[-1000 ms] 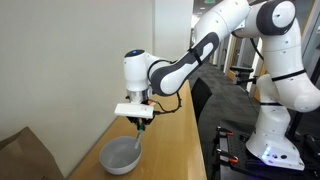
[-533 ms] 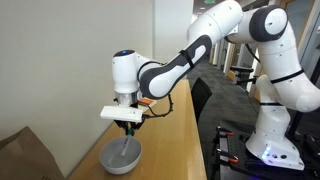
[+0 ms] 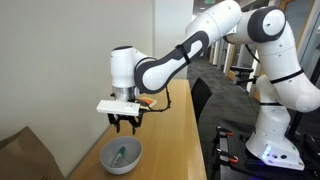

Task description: Put the marker in the bowl

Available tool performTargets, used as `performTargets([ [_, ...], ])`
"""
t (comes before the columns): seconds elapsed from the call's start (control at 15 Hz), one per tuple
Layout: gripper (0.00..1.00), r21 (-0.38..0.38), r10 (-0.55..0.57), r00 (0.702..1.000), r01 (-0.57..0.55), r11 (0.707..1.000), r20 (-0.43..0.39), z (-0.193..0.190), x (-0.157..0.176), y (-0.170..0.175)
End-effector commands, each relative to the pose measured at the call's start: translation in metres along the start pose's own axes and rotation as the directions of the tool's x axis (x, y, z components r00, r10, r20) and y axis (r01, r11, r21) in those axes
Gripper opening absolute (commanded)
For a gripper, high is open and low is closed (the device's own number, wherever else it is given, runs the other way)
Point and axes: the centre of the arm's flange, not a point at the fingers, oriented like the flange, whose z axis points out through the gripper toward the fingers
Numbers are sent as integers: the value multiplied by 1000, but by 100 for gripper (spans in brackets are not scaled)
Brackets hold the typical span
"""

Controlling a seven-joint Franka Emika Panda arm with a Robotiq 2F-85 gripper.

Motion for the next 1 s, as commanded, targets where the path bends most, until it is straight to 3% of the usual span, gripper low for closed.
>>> performTargets([
  [0.0, 99, -14, 3, 1000, -3, 1000, 1, -17, 20, 12],
  [0.4, 100, 34, -37, 999, 36, 999, 22, -62, 55, 42],
  [0.93, 100, 117, -180, 979, 169, 979, 94, -125, 67, 105],
])
